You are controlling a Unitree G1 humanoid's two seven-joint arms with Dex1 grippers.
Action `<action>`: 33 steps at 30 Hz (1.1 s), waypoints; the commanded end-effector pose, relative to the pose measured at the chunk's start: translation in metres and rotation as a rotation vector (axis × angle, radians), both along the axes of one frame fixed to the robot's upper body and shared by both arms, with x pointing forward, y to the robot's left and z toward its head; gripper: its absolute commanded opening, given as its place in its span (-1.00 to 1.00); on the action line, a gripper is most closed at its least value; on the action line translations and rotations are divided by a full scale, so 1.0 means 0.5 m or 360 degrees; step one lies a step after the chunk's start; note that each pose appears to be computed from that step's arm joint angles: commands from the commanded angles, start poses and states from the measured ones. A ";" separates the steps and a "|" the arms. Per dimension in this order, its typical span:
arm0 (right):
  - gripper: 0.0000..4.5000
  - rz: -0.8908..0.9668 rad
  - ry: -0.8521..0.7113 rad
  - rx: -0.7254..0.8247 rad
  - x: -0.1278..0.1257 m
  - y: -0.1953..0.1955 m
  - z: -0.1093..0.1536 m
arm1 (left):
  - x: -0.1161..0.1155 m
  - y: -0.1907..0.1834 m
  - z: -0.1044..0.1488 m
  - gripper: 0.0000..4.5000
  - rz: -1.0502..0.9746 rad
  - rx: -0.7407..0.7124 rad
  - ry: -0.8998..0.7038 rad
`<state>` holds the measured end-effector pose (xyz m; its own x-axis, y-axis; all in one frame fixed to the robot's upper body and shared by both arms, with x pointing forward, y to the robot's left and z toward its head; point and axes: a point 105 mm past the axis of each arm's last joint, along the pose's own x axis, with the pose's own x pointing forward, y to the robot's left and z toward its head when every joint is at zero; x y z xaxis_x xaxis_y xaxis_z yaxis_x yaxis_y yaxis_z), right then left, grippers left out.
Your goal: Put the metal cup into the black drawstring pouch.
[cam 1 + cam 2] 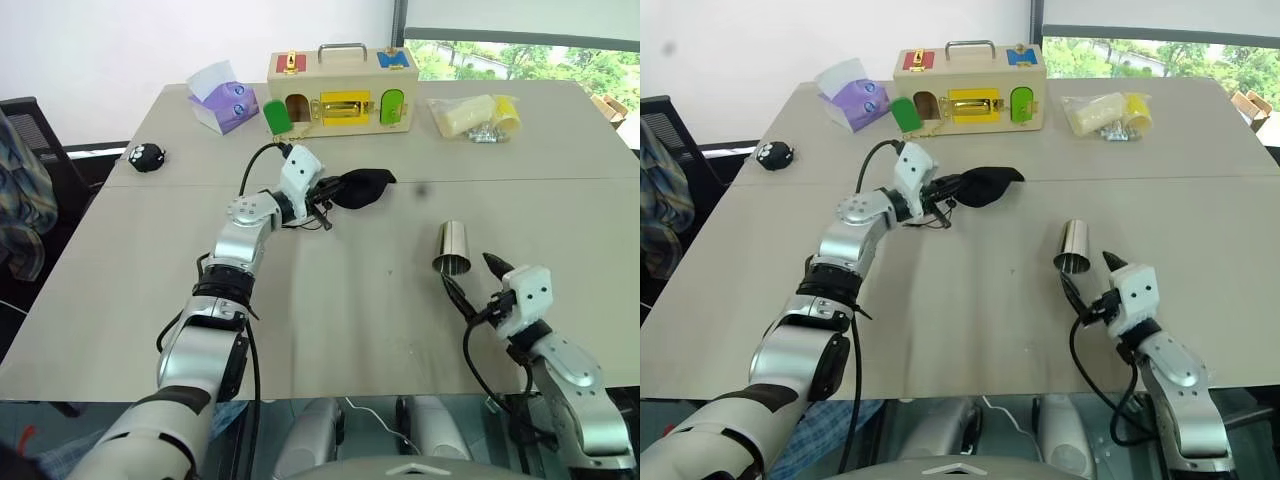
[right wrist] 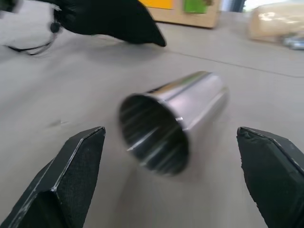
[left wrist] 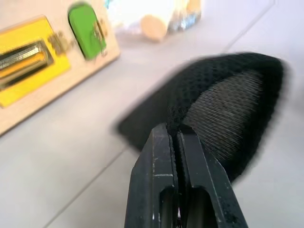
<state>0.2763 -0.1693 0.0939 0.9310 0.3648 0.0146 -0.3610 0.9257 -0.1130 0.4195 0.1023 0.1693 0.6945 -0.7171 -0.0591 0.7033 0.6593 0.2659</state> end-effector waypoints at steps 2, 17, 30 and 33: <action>0.75 -0.0161 -0.0036 0.0043 0.031 -0.017 0.010 | -0.012 -0.005 0.035 -1.00 0.0030 -0.0083 -0.0002; -0.98 0.0292 -0.0172 0.0208 0.009 0.081 0.099 | -0.027 -0.041 0.050 -1.00 0.0084 -0.0131 0.0165; -0.98 0.0444 -0.0159 0.0197 0.055 0.167 0.122 | -0.060 -0.089 0.051 -1.00 -0.0054 -0.0142 0.0239; -0.98 0.0269 -0.0112 0.0212 0.096 0.148 0.108 | -0.067 -0.098 0.050 -1.00 -0.0072 -0.0146 0.0249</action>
<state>0.3162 -0.0885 0.1347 0.8259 0.5566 0.0894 -0.5584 0.8296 -0.0064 0.3925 0.0603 0.1819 0.6686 -0.7305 -0.1391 0.7426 0.6655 0.0746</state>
